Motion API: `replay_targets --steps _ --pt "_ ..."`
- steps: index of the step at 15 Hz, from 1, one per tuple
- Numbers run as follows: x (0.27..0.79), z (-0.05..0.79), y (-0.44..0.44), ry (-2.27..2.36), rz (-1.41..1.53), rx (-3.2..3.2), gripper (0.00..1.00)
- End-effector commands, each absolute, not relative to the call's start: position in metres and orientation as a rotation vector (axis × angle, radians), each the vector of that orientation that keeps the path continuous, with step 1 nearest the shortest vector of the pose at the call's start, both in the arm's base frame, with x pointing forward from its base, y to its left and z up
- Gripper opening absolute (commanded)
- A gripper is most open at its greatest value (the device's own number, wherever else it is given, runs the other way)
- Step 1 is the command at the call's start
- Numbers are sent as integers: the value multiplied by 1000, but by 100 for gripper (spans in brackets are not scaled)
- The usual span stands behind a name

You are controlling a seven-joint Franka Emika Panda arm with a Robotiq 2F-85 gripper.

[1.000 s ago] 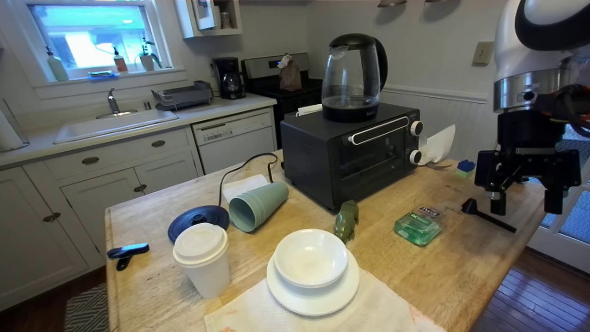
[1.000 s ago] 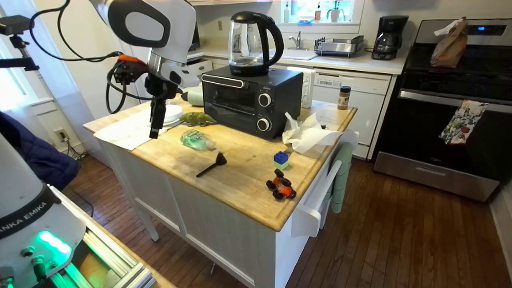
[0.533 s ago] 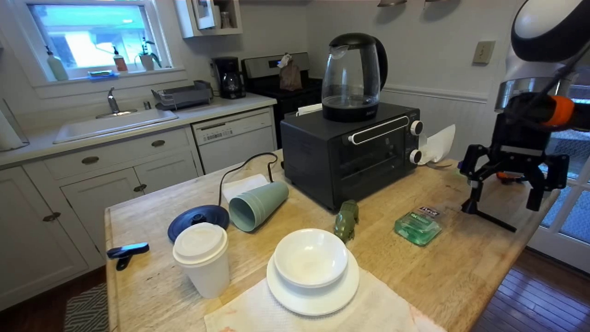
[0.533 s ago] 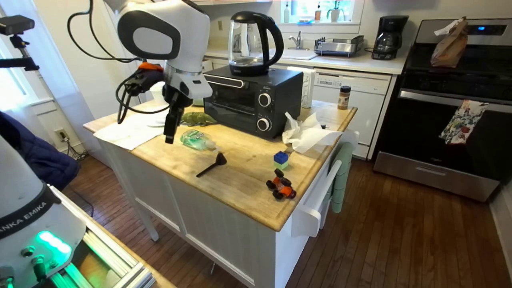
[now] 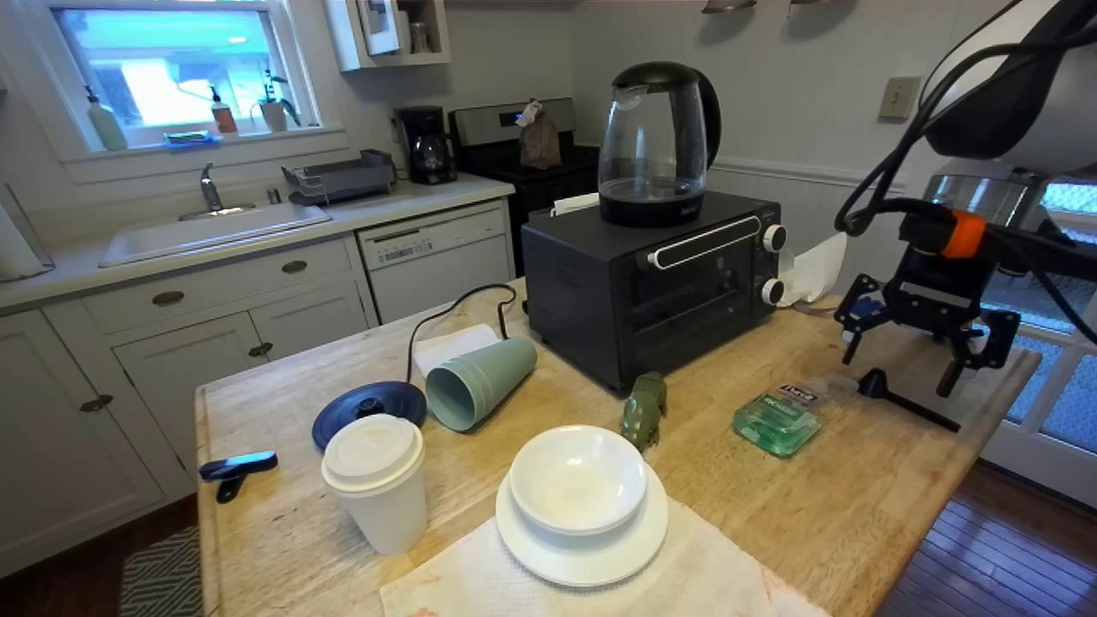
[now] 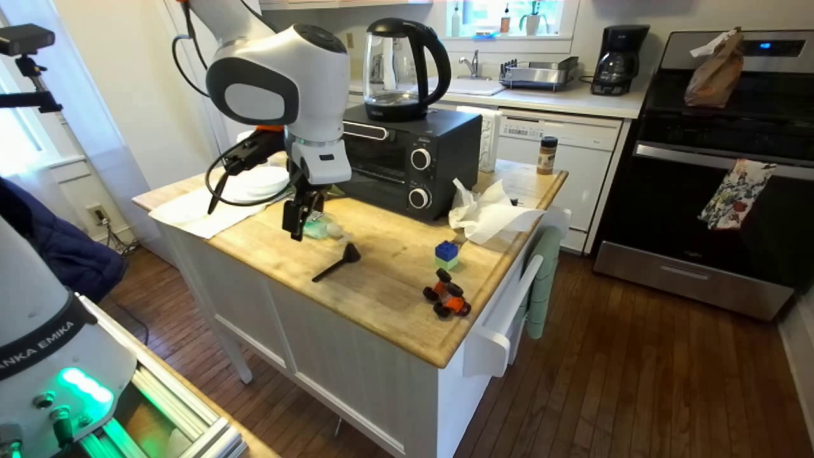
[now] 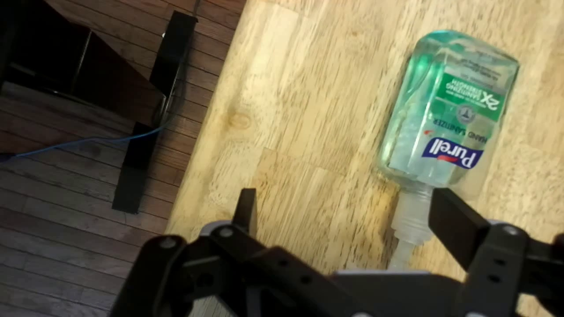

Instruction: Put the liquid soap bottle upright

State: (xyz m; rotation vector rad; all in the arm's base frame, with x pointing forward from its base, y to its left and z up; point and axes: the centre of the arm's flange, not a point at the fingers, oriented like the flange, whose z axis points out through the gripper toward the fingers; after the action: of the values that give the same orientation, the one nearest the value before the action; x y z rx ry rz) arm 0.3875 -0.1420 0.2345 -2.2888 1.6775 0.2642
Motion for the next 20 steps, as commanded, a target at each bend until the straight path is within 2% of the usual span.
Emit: replay_targets --steps 1,18,19,20 --pt "405 219 -145 1758 257 -2216 100" --pt "460 190 -140 1796 275 -2165 100" --pt "461 190 -138 1797 276 -2159 97" --pt "462 188 -138 1797 279 -2153 86"
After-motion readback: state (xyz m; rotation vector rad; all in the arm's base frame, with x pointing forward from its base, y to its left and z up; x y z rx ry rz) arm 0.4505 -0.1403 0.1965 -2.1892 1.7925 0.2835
